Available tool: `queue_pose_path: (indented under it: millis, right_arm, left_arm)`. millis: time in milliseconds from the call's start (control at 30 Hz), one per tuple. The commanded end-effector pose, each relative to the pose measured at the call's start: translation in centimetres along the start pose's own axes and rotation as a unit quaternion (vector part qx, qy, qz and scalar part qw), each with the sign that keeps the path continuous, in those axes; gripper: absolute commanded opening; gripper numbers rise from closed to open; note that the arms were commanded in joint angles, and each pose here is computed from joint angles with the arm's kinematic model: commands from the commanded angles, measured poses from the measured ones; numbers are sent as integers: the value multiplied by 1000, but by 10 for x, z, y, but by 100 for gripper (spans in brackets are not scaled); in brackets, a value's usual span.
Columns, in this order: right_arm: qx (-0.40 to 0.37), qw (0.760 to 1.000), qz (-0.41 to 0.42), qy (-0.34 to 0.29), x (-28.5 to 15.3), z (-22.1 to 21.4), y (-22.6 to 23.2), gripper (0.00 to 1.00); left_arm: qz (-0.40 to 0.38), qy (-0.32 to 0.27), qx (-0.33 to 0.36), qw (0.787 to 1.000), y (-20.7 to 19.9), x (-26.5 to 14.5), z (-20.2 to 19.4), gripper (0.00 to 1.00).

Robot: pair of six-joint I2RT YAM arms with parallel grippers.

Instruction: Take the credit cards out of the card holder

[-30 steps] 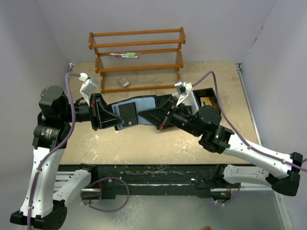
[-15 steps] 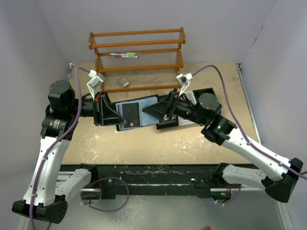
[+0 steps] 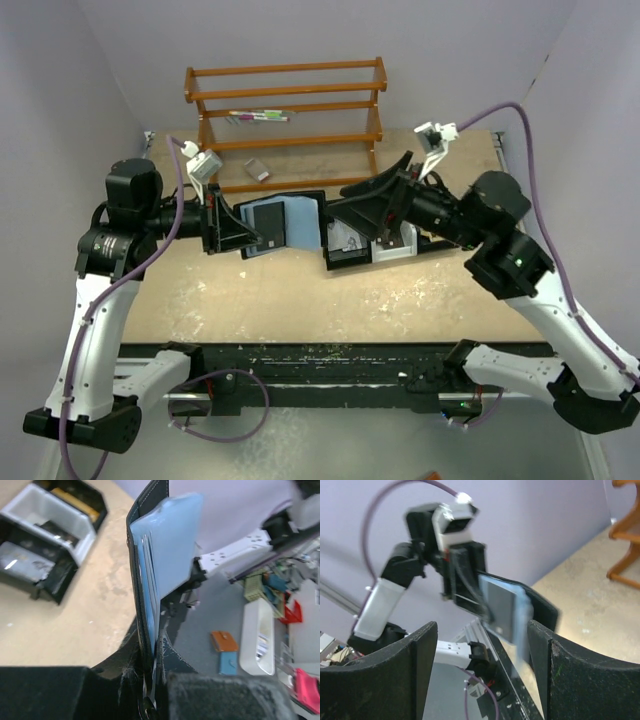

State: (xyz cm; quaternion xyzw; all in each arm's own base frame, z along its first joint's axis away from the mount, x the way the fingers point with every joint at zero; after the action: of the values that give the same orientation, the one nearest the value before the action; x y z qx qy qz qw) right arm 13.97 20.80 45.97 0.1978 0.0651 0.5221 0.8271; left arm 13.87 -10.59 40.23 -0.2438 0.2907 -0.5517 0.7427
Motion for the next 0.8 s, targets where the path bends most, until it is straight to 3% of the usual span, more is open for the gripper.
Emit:
queue_pose_path:
  millis: [0,133,367,467,767]
  right_arm:
    - [-38,997,55,-32,-9,20,17,73]
    - [-15,995,94,-10,7,4,18,67]
    - [8,992,113,56,48,-40,9,67]
    - [20,987,126,98,54,-62,2,66]
    - [26,978,171,119,55,-79,-3,62]
  left_arm:
    - [101,-9,48,994,18,-4,2,0]
    - [130,-9,53,990,26,-5,3,0]
    - [110,-6,52,993,20,-5,2,0]
    - [83,1,51,995,15,-4,2,0]
    - [-47,27,59,997,-11,-5,-4,0]
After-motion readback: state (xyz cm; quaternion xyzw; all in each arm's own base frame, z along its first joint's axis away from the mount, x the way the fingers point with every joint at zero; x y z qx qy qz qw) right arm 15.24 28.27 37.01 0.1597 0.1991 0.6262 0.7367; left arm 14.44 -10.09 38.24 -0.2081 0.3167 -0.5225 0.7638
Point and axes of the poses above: each gripper's point midway between its finger pads, its own x axis out along the fingers, its own y axis along the line the jaws close on, z = x × y, the point moved 9 cm from there along -x, back along the fingers, and after that the axes turned 10 degrees about -x, right-handed, at the moved point
